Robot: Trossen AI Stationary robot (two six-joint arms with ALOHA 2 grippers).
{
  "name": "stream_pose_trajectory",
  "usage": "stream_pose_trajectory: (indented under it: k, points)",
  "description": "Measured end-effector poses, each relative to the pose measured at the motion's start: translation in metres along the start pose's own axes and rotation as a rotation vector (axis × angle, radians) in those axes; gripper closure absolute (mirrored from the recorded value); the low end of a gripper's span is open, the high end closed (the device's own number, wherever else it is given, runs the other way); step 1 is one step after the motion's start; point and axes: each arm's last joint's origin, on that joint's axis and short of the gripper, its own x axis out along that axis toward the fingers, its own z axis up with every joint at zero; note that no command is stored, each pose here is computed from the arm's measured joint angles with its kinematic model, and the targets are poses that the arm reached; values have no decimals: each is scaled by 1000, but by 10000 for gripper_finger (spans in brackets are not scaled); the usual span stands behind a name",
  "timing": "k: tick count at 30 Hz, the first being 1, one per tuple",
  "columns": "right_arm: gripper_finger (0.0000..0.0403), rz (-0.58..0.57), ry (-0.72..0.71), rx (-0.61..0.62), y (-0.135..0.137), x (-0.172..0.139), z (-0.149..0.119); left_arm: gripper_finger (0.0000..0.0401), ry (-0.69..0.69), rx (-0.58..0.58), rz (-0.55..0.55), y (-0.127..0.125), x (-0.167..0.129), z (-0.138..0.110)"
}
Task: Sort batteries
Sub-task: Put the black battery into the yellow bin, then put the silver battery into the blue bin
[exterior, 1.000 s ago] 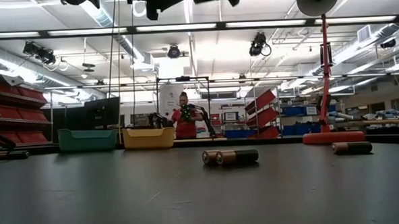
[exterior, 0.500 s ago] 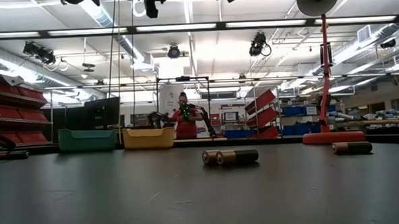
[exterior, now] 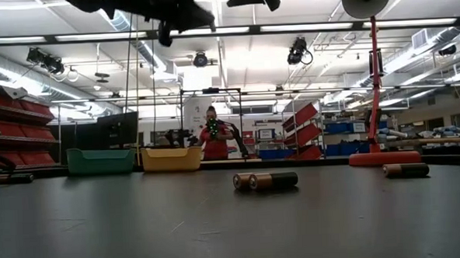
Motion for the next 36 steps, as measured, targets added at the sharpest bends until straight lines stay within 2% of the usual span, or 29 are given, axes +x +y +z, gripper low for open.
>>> stream_pose_trajectory:
  k: [3, 8, 14, 18, 24, 29, 32, 34, 36]
  points:
    - [165, -2, 34, 37, 1, 0, -3, 361, 97, -28, 85, 26, 3, -6]
    - [162, 16, 99, 55, 11, -2, -11, 361, 304, -42, 258, 80, 16, -33]
    - [179, 36, 157, -18, 19, -4, -17, 361, 414, -118, 415, 128, 33, -66]
    - [192, 39, 164, -43, 19, -4, -18, 361, 483, -205, 498, 151, 41, -92]
    - [206, 38, 221, -59, 18, -5, -24, 355, 585, -260, 552, 163, 49, -127]
    - [212, 40, 296, -125, 16, -6, -31, 271, 671, -299, 596, 166, 46, -142]
    - [214, 40, 308, -154, 14, -6, -31, 216, 698, -324, 561, 163, 43, -138]
    - [216, 36, 308, -165, 12, -6, -31, 192, 677, -330, 508, 157, 40, -124]
    - [218, 24, 308, -159, 7, -5, -31, 182, 657, -275, 430, 144, 33, -104]
